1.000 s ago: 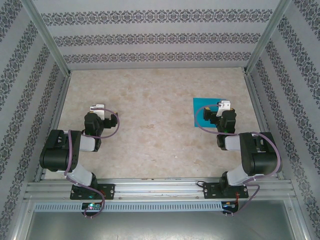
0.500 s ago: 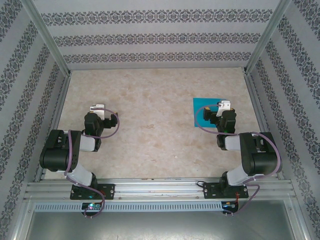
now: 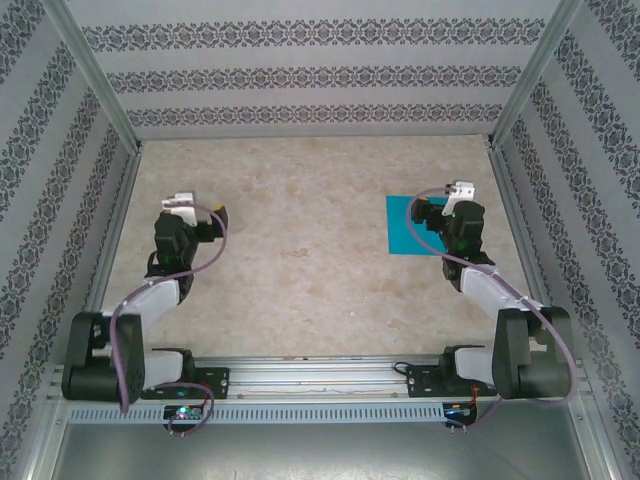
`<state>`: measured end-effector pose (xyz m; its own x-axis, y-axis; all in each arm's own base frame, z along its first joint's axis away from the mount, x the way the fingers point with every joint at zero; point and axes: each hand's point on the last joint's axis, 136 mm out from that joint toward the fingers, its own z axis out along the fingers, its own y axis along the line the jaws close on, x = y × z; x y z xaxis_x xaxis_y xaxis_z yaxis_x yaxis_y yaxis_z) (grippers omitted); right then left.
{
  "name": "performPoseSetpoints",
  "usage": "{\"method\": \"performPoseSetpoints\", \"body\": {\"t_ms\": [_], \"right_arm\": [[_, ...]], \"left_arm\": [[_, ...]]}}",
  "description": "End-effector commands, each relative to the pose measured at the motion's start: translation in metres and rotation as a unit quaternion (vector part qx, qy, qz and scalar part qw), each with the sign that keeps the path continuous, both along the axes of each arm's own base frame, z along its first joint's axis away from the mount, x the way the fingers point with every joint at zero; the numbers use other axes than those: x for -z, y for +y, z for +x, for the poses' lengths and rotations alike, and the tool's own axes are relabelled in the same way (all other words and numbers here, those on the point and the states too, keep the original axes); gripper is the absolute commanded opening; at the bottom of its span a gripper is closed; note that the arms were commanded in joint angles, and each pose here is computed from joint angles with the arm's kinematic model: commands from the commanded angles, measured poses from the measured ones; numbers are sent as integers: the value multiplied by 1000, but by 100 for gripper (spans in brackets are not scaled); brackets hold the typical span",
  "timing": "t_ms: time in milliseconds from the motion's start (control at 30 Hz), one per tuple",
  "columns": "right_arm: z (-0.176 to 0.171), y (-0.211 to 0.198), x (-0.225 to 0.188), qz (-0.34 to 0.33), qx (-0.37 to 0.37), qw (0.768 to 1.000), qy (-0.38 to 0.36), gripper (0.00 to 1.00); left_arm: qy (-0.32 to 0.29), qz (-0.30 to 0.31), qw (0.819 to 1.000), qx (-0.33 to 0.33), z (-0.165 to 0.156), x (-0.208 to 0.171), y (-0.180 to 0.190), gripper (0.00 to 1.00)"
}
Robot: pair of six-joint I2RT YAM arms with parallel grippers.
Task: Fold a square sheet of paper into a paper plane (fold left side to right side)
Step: Move the square sheet of paper to the center of the table.
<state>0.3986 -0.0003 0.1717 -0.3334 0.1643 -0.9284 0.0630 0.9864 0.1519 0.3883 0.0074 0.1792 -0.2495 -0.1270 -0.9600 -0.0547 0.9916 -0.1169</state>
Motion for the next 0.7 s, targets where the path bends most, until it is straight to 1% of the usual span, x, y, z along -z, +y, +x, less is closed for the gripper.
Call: {"method": "performPoseSetpoints", "body": {"t_ms": [0,67,133,200,267,333,400,533,667], "right_arm": [[-12,21,29,104,-11,988,112,98],[-11,29,37,148,-10,979,142,98],[-6,36,43,182,-10,968,169,98],[1,40,51,210,-5,959,190,98],[10,41,60,223,6,952,208,98],[20,40,70,230,15,947,225,98],[31,43,82,244,19,938,246,98],[48,42,107,255,35,927,273,98],[59,45,124,257,35,922,289,98]], "left_arm": [[73,-133,988,5,-13,7,-15,100],[83,-195,977,23,-18,2,-28,100],[107,-246,962,47,-24,3,-43,100],[133,-302,942,65,-32,8,-57,100],[155,-339,924,80,-42,15,-70,100],[179,-354,914,89,-52,23,-80,100],[204,-356,907,94,-62,32,-90,100],[224,-351,903,105,-73,41,-104,100],[233,-355,899,112,-77,49,-113,100]]}}
